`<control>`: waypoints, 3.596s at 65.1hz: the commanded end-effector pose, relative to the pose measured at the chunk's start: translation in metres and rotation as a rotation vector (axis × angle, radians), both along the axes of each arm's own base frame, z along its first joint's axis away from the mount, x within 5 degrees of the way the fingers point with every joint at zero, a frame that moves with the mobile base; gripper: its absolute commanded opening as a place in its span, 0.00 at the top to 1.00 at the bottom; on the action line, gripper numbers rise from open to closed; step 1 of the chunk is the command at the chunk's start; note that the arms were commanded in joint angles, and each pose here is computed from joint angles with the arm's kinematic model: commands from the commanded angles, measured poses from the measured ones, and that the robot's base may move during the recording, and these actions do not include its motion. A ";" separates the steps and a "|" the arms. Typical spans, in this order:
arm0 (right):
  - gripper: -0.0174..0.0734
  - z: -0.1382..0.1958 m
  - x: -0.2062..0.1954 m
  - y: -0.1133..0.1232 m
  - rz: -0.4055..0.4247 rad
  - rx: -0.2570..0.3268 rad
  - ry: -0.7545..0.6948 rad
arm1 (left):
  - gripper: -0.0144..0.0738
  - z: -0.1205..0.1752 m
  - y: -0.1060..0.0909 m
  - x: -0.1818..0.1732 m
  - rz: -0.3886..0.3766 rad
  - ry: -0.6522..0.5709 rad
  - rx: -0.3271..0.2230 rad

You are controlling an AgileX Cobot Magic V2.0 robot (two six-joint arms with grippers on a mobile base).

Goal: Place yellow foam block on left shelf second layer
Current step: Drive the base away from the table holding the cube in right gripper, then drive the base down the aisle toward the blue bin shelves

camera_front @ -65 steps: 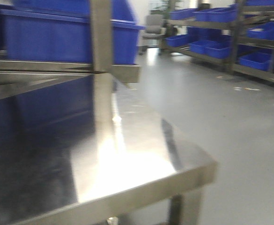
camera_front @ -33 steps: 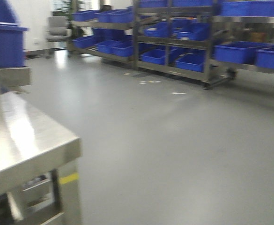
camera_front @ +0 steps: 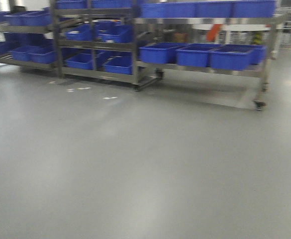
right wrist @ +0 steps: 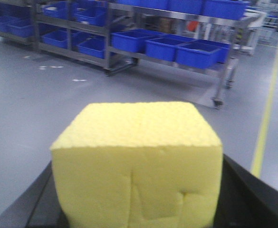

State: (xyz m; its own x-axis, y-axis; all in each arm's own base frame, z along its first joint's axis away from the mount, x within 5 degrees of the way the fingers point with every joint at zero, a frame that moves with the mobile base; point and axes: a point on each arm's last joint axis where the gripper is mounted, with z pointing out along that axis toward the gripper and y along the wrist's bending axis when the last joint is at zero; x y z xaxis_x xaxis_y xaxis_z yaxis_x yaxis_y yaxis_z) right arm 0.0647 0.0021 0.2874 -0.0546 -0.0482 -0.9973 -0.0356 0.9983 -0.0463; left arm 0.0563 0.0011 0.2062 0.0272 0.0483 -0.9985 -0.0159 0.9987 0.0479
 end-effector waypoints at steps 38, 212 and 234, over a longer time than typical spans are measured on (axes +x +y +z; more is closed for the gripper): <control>0.28 0.018 -0.001 -0.001 -0.008 0.001 -0.116 | 0.68 0.000 -0.001 -0.001 -0.015 -0.077 -0.010; 0.28 0.018 -0.001 -0.001 -0.008 0.001 -0.115 | 0.68 0.000 -0.001 -0.001 -0.013 -0.077 -0.010; 0.28 0.018 -0.001 -0.001 -0.008 0.001 -0.115 | 0.68 0.000 -0.001 -0.001 -0.013 -0.077 -0.010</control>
State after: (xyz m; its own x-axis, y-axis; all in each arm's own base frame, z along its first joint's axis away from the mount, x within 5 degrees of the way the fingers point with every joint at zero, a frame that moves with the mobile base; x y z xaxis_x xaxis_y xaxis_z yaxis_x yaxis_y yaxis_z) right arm 0.0642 0.0020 0.2876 -0.0519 -0.0480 -0.9975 -0.0339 0.9984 -0.0463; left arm 0.0563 0.0011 0.2062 0.0272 0.0483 -0.9985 -0.0159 0.9987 0.0479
